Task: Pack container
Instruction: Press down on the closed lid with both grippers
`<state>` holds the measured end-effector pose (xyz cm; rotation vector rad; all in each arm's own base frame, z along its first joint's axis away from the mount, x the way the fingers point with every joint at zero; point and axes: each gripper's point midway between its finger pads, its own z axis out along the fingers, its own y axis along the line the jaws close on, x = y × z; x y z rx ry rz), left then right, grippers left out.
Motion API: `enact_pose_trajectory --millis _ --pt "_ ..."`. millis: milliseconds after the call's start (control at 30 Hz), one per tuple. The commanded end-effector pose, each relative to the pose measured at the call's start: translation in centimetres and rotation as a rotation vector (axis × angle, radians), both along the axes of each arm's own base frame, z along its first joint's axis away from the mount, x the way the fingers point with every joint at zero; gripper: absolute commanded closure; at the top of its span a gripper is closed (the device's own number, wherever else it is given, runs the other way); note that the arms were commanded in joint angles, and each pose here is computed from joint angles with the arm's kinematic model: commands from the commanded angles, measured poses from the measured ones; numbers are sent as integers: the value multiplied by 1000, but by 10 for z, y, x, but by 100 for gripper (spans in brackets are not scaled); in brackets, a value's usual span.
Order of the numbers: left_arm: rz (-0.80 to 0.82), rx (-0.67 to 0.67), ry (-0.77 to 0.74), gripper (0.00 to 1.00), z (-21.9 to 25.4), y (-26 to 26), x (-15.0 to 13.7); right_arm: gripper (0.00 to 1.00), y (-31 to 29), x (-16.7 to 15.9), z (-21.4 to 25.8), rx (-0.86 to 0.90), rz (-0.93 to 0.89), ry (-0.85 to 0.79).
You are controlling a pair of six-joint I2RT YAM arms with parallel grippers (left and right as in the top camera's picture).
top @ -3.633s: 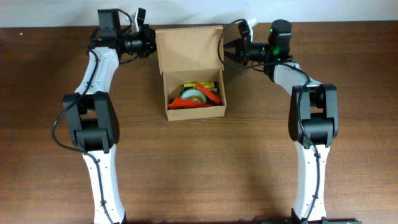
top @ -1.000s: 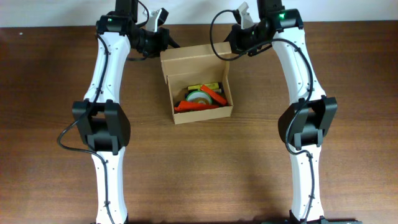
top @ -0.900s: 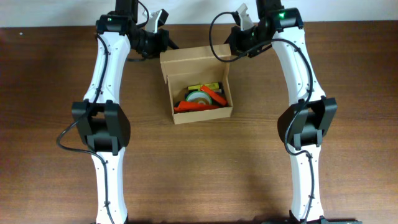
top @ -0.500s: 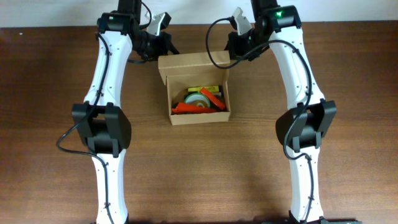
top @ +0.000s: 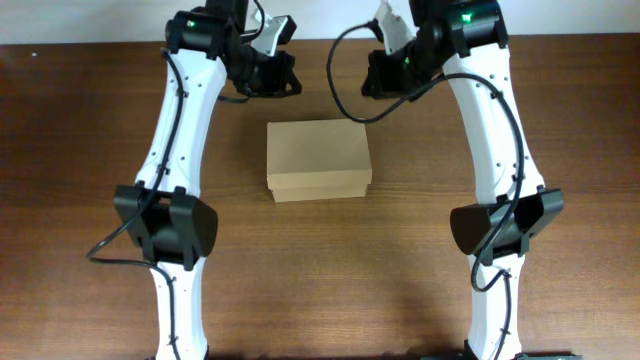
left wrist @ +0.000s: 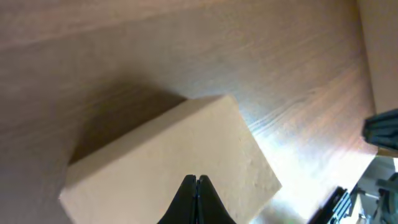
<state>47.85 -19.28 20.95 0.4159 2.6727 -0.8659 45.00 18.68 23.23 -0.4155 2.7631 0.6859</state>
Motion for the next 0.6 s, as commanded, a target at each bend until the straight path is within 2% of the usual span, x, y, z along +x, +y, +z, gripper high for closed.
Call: enact_pose_trajectory --millis 0,233,400,567 --pt "15 84 -27 98 12 14 -9 96 -7 -5 4 -50 14 -19" --pt "16 282 33 98 -1 29 -34 96 -6 -27 -10 -182 39 41" --pt "6 335 -6 98 13 28 -44 96 8 -41 -8 -192 81 44" --pt "26 376 -54 98 31 38 -55 96 2 -64 -16 -213 92 117"
